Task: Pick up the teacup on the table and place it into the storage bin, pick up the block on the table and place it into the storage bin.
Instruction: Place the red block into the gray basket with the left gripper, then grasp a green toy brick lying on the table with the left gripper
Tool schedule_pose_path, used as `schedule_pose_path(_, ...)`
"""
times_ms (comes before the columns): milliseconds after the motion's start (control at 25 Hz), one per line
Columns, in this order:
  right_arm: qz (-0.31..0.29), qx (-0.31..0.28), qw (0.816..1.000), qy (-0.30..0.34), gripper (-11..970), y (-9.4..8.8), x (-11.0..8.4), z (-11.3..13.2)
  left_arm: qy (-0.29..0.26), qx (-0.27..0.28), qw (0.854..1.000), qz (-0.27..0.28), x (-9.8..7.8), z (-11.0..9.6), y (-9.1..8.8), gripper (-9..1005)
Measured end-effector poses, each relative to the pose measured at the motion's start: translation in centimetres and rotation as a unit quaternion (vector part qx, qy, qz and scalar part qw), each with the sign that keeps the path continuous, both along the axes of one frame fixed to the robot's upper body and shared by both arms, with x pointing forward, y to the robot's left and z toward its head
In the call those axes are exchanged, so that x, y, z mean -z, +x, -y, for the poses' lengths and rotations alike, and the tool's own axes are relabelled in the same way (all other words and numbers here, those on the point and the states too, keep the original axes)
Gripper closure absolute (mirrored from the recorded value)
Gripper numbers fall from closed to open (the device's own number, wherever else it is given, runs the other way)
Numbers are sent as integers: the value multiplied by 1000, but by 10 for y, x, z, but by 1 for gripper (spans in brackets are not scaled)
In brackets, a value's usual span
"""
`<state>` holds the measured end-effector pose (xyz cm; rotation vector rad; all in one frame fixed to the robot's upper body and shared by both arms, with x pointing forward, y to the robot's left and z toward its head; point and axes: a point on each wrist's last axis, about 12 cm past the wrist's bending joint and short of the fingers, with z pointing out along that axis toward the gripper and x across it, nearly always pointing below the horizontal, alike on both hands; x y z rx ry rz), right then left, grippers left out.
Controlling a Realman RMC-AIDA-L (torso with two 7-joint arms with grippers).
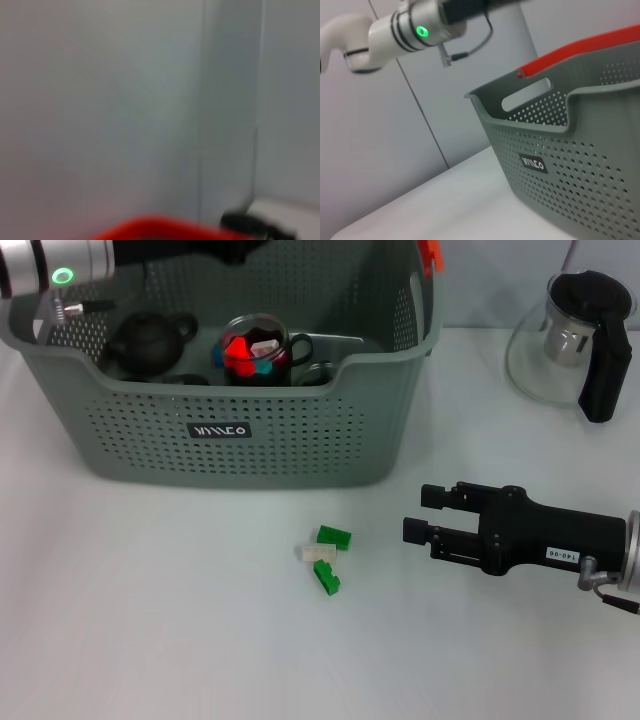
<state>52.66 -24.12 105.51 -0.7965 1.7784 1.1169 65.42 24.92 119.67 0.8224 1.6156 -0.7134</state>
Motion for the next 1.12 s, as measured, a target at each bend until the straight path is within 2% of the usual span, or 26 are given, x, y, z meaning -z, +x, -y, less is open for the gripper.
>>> schedule_pose_path(80,0,0,1000,0,285,0,0,0,59,-20,998,-18,8,-2,5,745)
schedule_pose_path(280,1,1,1000,0,285,0,0,-1,159,-52,985,-39,30,4,9,728)
schedule_pose_path(480,0,1,1000,0,285,1,0,-1,188,-68,979,-27,37,20,12,711)
schedule_pose_path(640,-1,1,1000,0,286,1,0,-1,178,-94,979,-26,35,24,15,697)
schedule_pose_path(880,1,5,1000,1,286,1,-1,1,166,-102,981,-18,31,24,15,677)
schedule_pose_path(960,2,10,1000,2,286,2,-1,2,134,-108,985,-10,24,21,11,670)
schedule_pose_path(1000,2,10,1000,2,286,2,-1,2,110,-108,988,-7,21,19,8,622)
schedule_pose_path(1040,2,11,1000,3,286,2,-1,3,110,-108,988,-7,21,19,8,574)
schedule_pose_path(1120,2,13,1000,4,286,1,-1,4,-22,-93,995,4,12,2,-11,477)
